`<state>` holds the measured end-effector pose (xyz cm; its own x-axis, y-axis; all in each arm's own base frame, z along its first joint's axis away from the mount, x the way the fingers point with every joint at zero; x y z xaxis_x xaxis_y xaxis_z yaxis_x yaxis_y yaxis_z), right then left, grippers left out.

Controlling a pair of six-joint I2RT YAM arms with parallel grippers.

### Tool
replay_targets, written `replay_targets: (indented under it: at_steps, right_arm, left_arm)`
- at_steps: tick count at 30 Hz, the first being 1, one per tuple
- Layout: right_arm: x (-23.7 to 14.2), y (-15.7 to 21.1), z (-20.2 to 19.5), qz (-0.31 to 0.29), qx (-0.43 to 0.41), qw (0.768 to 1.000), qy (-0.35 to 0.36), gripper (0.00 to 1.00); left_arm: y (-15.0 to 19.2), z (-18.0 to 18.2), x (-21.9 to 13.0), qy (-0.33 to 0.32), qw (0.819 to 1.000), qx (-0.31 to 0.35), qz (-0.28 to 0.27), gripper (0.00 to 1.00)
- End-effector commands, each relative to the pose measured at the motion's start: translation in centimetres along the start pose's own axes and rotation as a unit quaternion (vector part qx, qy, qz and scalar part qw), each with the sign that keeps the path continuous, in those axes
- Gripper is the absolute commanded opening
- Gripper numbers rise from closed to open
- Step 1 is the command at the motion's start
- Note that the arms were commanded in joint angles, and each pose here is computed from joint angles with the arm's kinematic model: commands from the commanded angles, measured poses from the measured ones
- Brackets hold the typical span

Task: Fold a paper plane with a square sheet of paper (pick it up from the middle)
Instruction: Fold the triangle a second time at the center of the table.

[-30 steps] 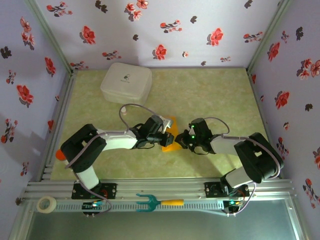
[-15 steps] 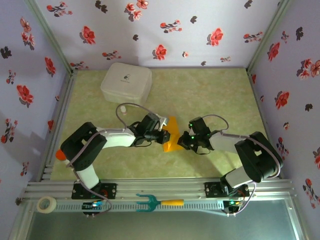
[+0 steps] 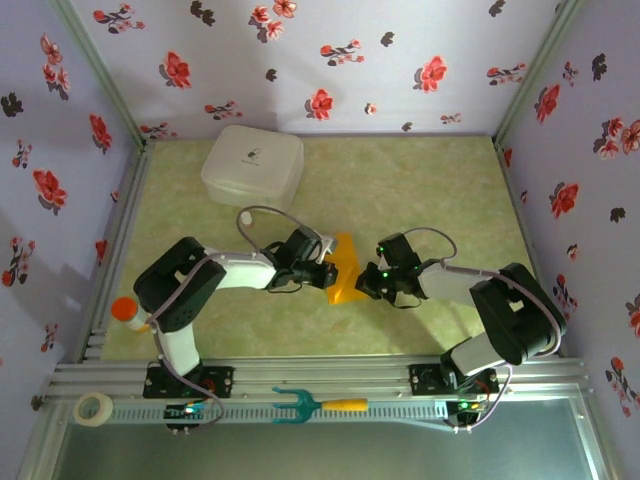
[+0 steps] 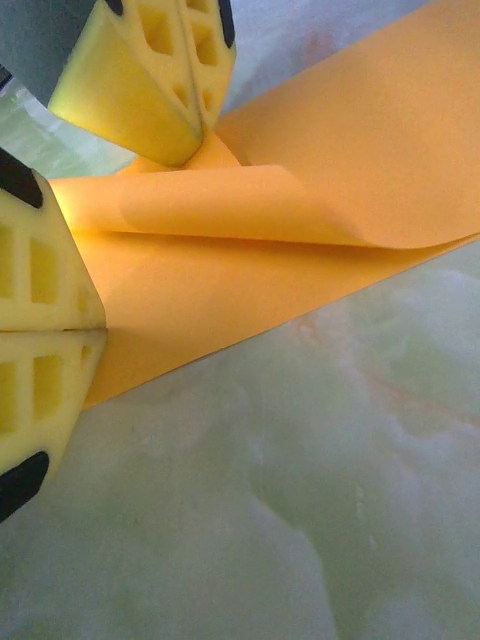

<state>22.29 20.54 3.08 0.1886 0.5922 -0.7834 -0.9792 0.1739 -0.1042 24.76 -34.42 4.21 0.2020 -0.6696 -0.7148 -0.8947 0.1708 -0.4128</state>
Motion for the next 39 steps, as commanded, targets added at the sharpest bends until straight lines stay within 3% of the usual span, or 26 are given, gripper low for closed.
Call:
replay_targets:
  at_steps: [1, 12, 27, 39]
  right_arm:
    - [0.0, 1.2, -2.6, 0.021, 0.012, 0.998, 0.058, 0.08]
    - [-0.8, 0.3, 0.0, 0.008, 0.001, 1.000, 0.010, 0.10]
    - [-0.1, 0.5, 1.6, 0.019, 0.003, 0.999, -0.039, 0.10]
    - [0.2, 1.6, -1.8, 0.035, 0.002, 0.998, 0.051, 0.08]
  left_arm:
    - [-0.5, 0.1, 0.3, -0.001, 1.000, 0.011, 0.007, 0.02]
    - [1.7, 0.5, 0.5, 0.015, 0.999, -0.039, 0.034, 0.02]
    - [1.4, -1.5, 0.1, 0.053, 0.996, -0.067, 0.029, 0.02]
    - [0.4, -1.0, -0.6, 0.012, 0.999, -0.026, 0.017, 0.02]
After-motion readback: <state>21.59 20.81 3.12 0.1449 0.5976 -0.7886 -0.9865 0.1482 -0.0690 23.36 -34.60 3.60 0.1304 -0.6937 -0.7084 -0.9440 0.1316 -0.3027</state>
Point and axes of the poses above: each hand's point on the last joint's axis, 136 mm out from that joint toward the fingers, its own x axis out along the fingers, its own z axis along the line the jaws close on, y = z × x, the point moved 2 cm from there along -x, back along the fingers, and after that the axes turned 8 degrees about -x, right-handed, at the moved point
